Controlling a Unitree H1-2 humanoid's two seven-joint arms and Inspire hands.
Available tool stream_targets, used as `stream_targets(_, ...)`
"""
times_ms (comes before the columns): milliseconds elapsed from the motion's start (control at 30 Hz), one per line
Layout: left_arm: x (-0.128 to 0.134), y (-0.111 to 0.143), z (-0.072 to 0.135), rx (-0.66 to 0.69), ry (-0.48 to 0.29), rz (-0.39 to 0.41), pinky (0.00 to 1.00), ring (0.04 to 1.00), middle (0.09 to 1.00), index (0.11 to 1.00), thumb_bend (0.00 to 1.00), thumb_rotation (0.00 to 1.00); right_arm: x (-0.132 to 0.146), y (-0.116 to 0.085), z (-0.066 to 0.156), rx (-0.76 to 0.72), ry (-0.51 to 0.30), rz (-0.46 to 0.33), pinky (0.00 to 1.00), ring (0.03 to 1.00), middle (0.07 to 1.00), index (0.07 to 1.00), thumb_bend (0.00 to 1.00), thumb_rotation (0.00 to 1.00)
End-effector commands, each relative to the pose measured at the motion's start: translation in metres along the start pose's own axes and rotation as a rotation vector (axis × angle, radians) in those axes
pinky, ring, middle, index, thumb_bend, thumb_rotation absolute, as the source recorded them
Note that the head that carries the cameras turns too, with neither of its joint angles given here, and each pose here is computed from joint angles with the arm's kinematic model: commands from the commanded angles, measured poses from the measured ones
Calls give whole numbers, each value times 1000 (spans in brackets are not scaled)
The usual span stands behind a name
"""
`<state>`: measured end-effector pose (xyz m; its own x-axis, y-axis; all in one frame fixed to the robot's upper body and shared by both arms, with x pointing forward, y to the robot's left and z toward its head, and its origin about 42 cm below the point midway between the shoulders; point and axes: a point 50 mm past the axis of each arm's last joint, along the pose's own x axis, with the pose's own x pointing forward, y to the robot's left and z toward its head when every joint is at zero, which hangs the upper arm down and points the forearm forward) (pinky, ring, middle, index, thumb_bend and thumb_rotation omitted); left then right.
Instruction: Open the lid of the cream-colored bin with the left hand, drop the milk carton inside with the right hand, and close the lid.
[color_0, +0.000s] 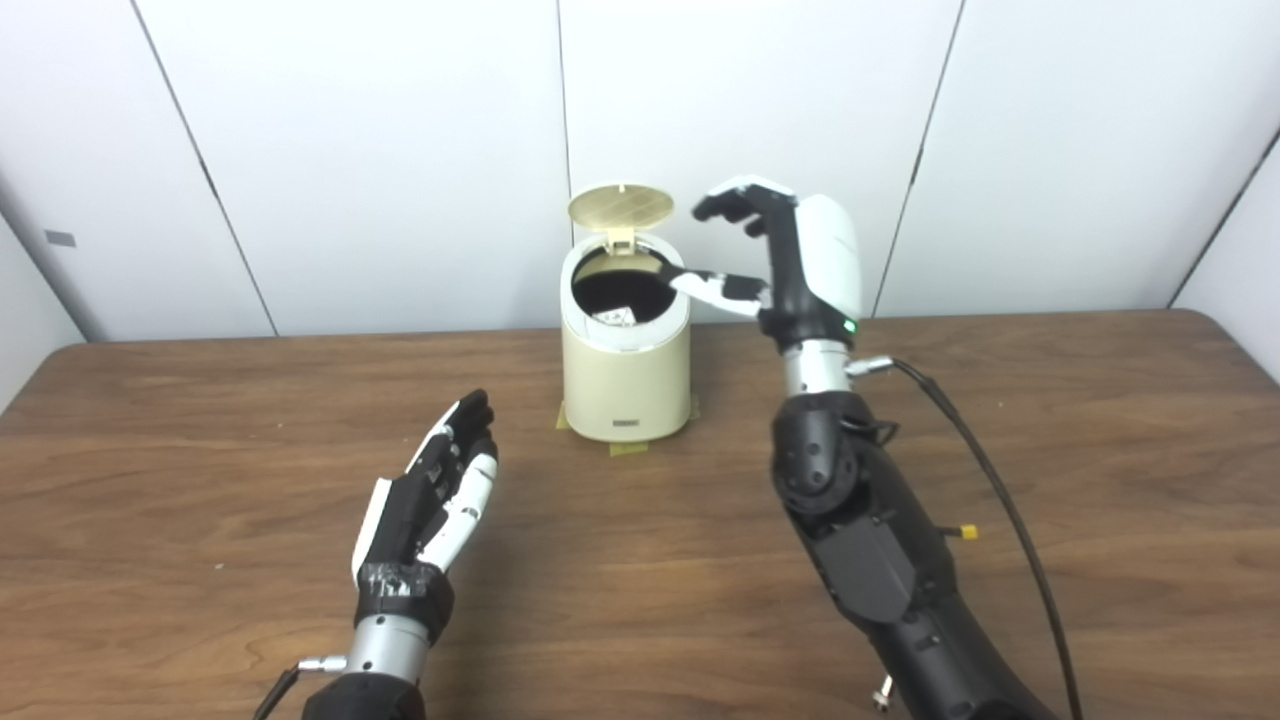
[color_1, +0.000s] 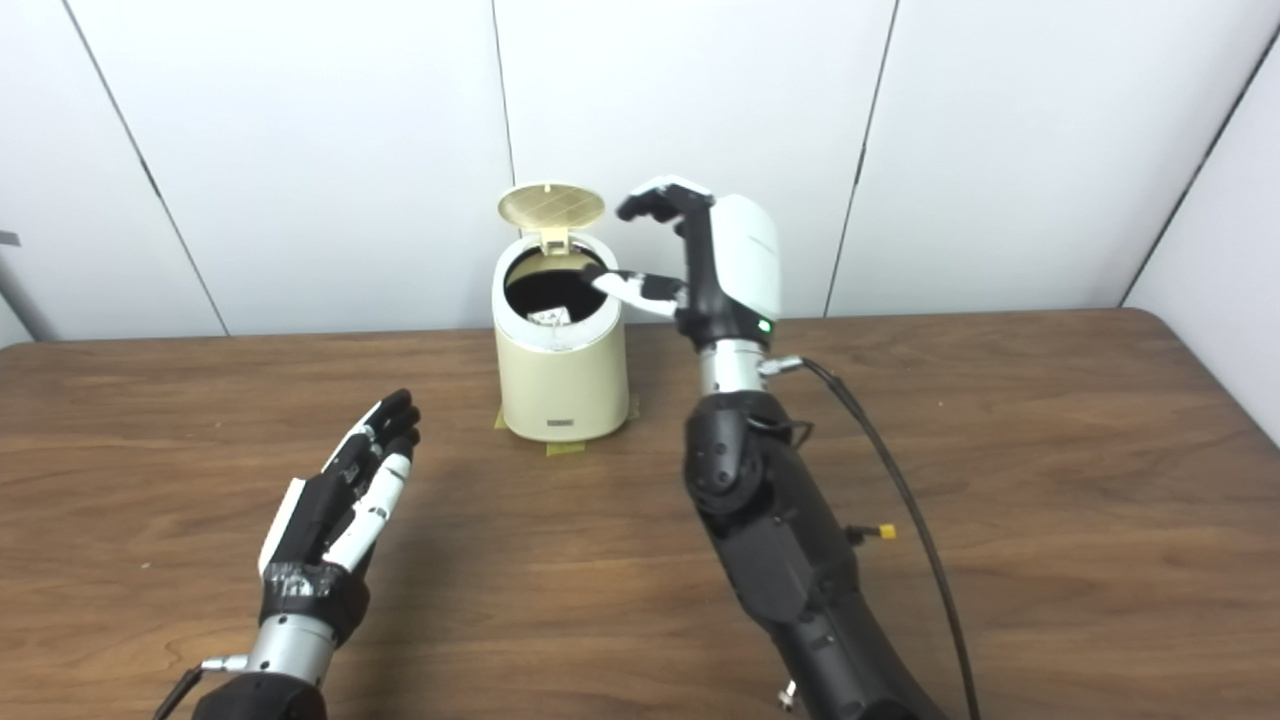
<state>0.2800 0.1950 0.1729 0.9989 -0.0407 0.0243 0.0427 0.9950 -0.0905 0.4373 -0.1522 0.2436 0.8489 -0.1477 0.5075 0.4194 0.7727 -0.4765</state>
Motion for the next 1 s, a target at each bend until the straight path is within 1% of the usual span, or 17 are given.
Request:
stream_targets(0,8,-3,15,-17,-84,-18,1000,947,927,912,131,352,10,-12,14,115,-15,-28,502,585,584,492,510,155)
stream_targets(100,12,0,15,-7,-98,-12,996,941,921,908,128,360,4,-23,5,235,58,5,510,597,601,492,507,150)
stream_targets(200,21,6,22,-6,-100,-4,1000,942,921,908,157,412,0,-36,2,276,136,48,532,629,644,494,506,159)
stream_targets(233,27,8,26,-1,-105,-3,1000,944,920,906,162,421,-2,-41,1,288,155,62,528,624,646,495,505,162)
stream_targets(267,34,11,31,5,-113,-3,1000,948,917,901,195,478,-4,-46,-1,312,176,78,546,635,661,497,503,167)
stream_targets(300,43,13,37,13,-127,-5,1000,947,915,900,205,495,-6,-50,-2,353,197,97,553,641,667,497,502,168)
stream_targets(400,69,20,56,43,-167,-25,964,917,899,894,220,578,-15,-60,-9,430,237,161,619,695,721,498,500,174)
stream_targets(433,79,21,64,59,-177,-36,956,914,893,891,280,647,-20,-64,-12,446,247,187,651,735,765,661,530,410)
stream_targets(467,86,22,69,70,-183,-43,956,914,892,889,313,670,-23,-66,-14,456,253,204,669,758,790,726,531,486)
stream_targets(500,94,23,77,80,-191,-54,956,914,891,888,330,680,-28,-69,-17,465,261,219,678,770,803,760,532,524)
stream_targets(533,101,23,84,93,-199,-64,954,916,895,888,348,695,-32,-71,-19,473,268,228,689,784,818,790,523,540)
stream_targets(600,114,22,95,118,-212,-81,950,921,901,891,351,740,-43,-73,-24,487,282,243,697,794,826,809,515,553)
stream_targets(700,135,20,109,139,-226,-96,944,924,905,896,373,774,-59,-73,-31,517,318,259,736,835,851,830,493,625)
stream_targets(767,149,17,116,135,-234,-101,933,923,907,894,393,780,-67,-73,-36,535,343,259,770,864,872,850,517,750)
stream_targets(867,169,11,126,138,-243,-108,920,914,904,889,408,786,-77,-71,-42,567,377,242,809,881,884,859,528,869)
stream_targets(900,174,9,130,142,-245,-113,916,912,902,889,410,787,-81,-70,-44,572,385,235,814,884,886,860,529,888)
stream_targets(967,182,4,136,161,-246,-127,914,908,895,883,413,833,-88,-70,-46,582,394,226,819,890,888,860,553,960)
